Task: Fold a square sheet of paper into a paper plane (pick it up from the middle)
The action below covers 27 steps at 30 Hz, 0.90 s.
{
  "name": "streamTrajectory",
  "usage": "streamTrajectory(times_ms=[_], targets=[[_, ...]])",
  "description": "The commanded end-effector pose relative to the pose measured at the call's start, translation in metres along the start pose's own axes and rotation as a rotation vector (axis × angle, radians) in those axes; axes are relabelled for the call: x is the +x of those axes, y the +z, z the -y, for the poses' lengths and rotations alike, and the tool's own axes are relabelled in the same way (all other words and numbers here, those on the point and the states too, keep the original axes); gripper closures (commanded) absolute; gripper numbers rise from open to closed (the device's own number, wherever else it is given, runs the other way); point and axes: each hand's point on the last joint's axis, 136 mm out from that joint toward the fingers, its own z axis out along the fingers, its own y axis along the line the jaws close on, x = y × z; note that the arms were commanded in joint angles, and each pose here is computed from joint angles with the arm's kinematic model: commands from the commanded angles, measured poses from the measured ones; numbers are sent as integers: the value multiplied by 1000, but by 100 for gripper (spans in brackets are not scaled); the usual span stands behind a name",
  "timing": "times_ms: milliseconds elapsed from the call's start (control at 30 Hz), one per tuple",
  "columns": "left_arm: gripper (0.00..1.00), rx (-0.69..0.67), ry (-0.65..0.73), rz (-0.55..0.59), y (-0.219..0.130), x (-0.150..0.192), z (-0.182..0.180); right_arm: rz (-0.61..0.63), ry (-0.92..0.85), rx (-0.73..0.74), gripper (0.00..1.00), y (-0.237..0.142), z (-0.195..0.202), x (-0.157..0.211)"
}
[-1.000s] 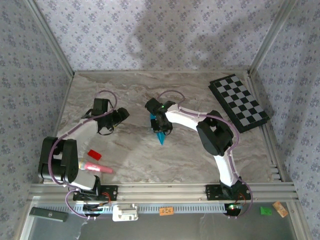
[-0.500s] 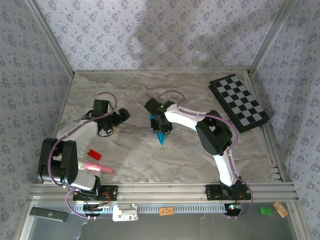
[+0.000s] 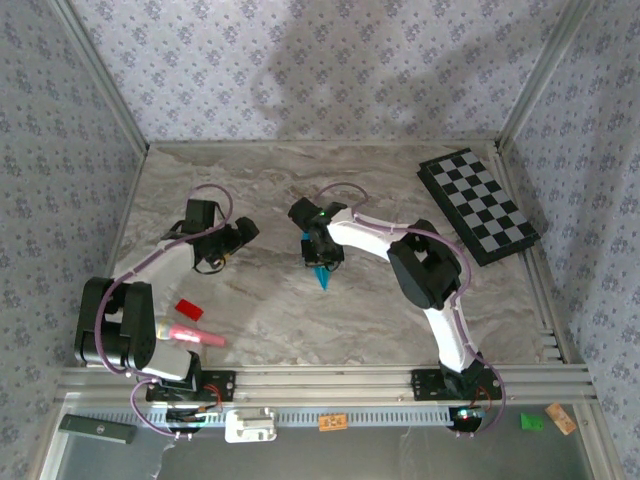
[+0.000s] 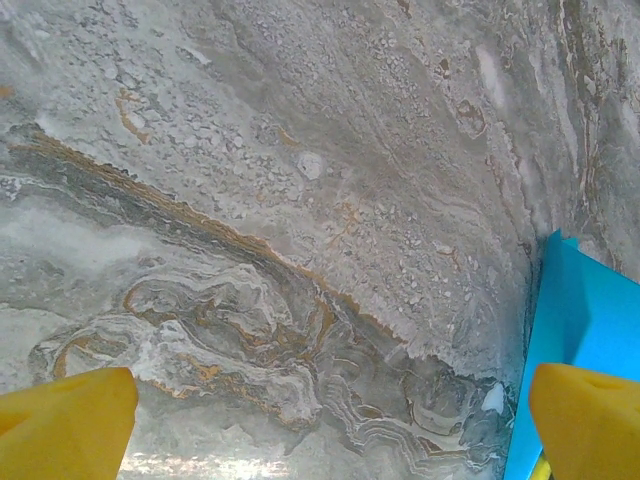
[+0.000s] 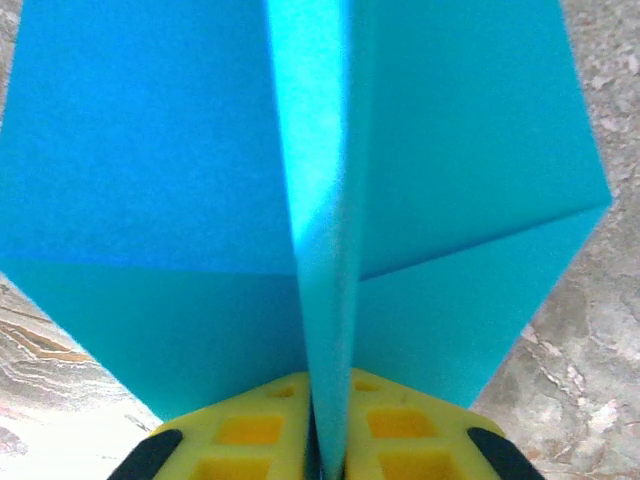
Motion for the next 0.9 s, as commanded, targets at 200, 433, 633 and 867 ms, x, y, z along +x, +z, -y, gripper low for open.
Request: streamTrajectory(times_ms=[200, 433, 633, 867], targets=[[0, 1, 8, 29, -11, -10, 1, 160, -27, 27, 92, -38, 27, -67], [0, -5, 7, 24, -12, -10, 0, 157, -44, 26, 93, -20, 47, -114], [0, -4, 2, 20, -11, -10, 1, 162, -22, 42, 91, -11, 63, -139], [0, -1, -3, 7, -8, -8, 0, 138, -33, 48, 89, 4, 72, -144]])
